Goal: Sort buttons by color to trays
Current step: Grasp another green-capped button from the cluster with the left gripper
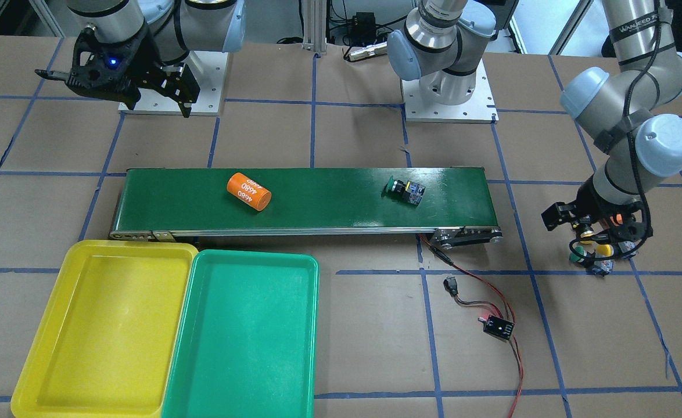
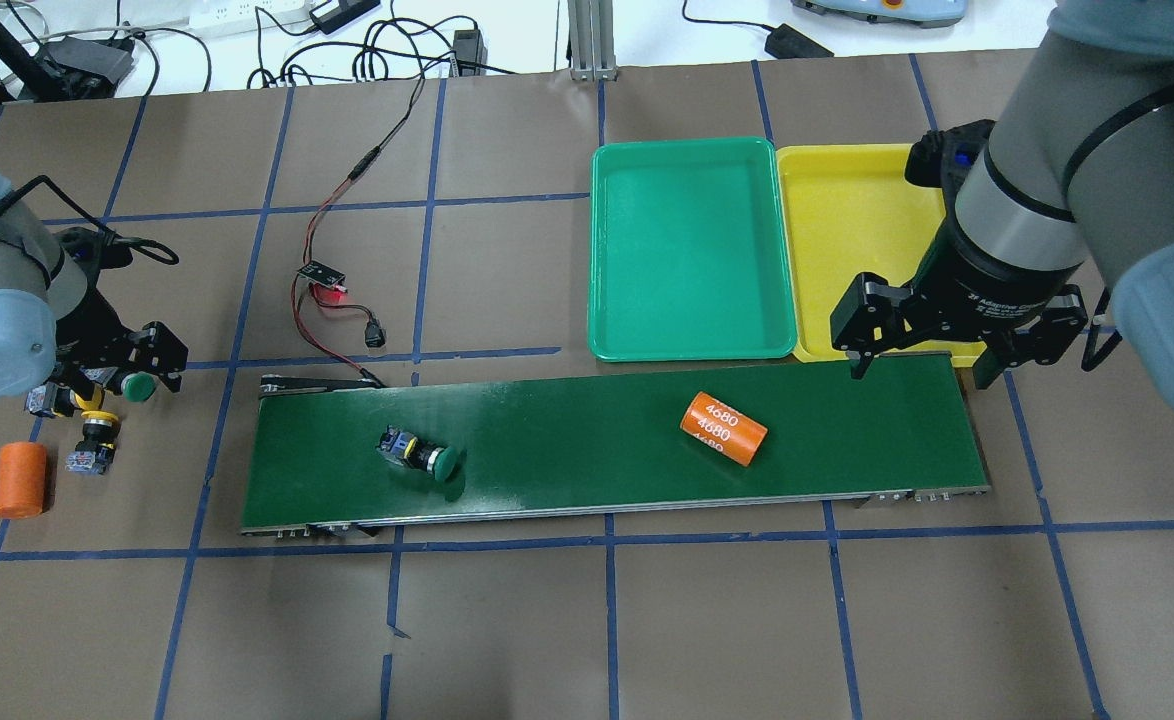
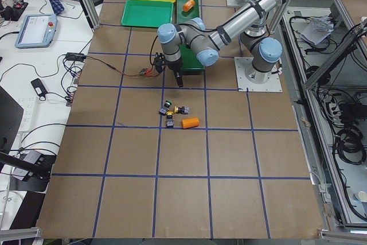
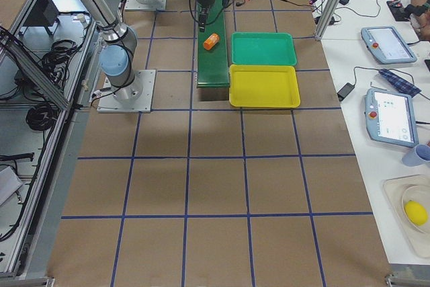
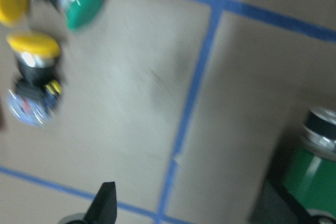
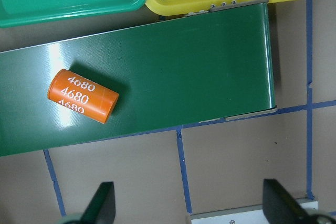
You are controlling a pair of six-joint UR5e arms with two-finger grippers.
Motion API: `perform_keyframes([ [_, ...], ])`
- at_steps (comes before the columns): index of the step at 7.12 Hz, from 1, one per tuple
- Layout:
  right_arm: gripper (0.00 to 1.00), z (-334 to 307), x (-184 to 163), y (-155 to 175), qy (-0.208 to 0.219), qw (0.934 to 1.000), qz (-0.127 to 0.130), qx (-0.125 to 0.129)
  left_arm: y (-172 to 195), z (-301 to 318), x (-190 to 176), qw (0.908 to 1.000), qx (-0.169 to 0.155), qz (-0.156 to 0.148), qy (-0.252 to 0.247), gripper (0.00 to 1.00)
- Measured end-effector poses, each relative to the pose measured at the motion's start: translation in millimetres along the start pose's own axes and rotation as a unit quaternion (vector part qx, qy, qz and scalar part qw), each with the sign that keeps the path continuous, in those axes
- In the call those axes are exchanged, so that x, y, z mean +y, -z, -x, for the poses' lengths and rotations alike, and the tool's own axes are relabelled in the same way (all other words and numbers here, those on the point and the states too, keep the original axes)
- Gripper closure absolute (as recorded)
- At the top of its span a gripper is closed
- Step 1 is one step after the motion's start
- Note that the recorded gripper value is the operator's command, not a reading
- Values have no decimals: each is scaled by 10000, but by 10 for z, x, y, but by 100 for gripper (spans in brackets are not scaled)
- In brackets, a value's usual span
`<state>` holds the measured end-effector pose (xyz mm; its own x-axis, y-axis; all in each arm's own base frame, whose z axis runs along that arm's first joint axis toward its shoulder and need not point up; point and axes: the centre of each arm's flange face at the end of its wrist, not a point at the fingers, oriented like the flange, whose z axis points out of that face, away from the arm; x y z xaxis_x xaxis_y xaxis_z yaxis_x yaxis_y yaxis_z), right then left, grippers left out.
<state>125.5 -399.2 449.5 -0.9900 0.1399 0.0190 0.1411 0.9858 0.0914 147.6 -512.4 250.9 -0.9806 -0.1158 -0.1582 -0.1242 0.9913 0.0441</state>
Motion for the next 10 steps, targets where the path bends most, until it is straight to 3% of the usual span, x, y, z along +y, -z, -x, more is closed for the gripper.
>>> perform_keyframes([
  [1,0,-22,-6,10,-17,10000,-13,-2,-87,133,-207,9992,-66,-392,52,0],
  [3,0,-49,-11,17,-37,10000,-22,-12,-284,225,-488,9949,134,-728,689,0],
  [7,0,-52,-7,16,-5,10000,-16,-5,-640,438,-455,9771,339,-568,2022,2],
  [8,0,-54,-8,15,-8,10000,-13,-5,-676,428,-418,9740,358,-513,2178,18],
  [9,0,-55,-7,11,-9,10000,-7,-4,-713,418,-379,9721,381,-457,2271,25],
  [10,0,-53,-7,11,-10,10000,-9,-7,-756,417,-321,9708,411,-395,2330,25],
])
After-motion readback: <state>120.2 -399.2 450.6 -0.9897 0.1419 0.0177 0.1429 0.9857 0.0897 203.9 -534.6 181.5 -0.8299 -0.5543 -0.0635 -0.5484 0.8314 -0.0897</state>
